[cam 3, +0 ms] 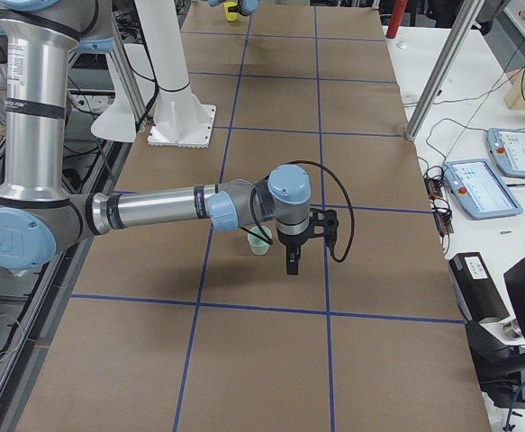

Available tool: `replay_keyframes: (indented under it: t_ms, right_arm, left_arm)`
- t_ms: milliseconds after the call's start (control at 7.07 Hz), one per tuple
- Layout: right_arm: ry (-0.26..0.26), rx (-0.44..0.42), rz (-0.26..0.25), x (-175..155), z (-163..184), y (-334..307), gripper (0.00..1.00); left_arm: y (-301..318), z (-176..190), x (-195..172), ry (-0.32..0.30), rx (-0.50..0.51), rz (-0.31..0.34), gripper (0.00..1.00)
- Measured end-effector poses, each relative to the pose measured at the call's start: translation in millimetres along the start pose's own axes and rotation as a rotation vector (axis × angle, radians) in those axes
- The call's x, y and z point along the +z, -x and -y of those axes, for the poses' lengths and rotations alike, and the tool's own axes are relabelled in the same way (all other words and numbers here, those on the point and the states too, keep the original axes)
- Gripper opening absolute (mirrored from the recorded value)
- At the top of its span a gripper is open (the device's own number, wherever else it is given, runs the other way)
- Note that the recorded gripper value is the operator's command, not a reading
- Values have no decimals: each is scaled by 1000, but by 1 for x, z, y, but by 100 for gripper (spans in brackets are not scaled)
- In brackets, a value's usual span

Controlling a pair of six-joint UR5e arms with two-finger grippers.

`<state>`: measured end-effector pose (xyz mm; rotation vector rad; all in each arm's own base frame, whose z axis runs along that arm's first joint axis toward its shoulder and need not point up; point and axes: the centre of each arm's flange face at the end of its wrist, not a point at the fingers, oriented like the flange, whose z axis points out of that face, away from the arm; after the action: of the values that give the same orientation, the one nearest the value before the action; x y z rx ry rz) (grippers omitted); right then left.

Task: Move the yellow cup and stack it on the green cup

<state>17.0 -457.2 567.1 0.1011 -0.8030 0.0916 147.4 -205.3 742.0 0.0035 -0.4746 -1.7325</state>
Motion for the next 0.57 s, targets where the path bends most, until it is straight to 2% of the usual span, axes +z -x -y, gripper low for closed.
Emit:
replay_keyframes:
  t_ms: [283,566]
  right_arm:
    - [0,-9,0,0,0,4,100]
    - [-8,-17,-5,-2,0,7,100]
  left_arm:
    - [4,-9,30,-54,-47,-7,97]
    - [6,-26,52,-73,-61,-19,97]
